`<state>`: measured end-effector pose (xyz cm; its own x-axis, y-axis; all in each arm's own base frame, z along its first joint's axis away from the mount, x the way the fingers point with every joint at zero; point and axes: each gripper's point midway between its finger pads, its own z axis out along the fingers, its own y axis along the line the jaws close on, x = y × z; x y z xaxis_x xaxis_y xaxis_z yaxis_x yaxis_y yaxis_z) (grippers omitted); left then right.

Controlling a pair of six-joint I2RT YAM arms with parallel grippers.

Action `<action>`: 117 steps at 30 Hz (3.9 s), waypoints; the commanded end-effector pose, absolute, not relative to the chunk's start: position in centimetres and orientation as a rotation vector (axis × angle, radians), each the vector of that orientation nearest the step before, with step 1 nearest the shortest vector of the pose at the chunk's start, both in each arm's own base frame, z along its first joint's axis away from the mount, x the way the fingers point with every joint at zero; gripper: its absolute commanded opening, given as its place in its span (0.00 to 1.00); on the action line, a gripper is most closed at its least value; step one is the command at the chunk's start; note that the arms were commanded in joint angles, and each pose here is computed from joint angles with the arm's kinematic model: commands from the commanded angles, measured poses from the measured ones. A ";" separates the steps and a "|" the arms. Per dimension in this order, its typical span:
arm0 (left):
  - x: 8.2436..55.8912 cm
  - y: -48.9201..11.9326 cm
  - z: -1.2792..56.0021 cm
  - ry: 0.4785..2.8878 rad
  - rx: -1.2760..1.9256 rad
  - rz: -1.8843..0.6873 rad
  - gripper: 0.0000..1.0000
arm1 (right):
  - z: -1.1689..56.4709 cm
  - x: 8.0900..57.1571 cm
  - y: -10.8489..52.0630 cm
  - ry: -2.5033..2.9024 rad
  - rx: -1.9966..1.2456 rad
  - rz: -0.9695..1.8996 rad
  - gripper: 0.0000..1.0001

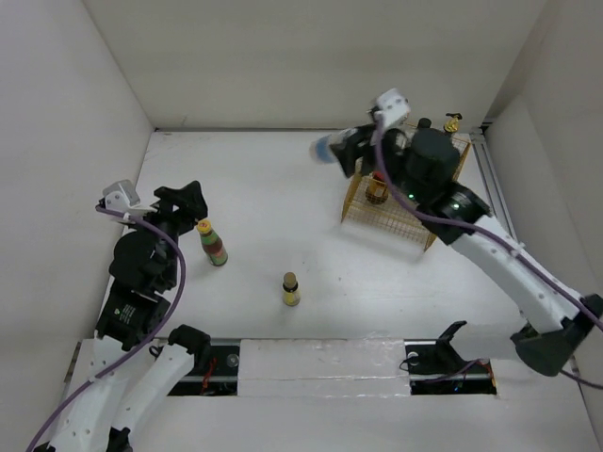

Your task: Organize the condiment bottles

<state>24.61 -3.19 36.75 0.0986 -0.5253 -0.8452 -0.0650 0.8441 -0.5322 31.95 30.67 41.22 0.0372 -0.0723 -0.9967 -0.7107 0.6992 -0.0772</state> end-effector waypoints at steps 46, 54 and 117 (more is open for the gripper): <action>26.6 -6.1 36.2 1.501 -0.413 -0.439 0.68 | 26.4 43.5 2.5 2.012 0.049 -0.029 0.57; 26.8 -6.4 36.2 1.505 -0.404 -0.447 0.68 | 22.8 43.7 3.0 2.091 0.057 -0.096 0.65; 22.7 -0.5 39.2 1.299 -0.601 -0.344 0.53 | 29.3 27.5 59.8 1.171 -0.934 1.254 0.30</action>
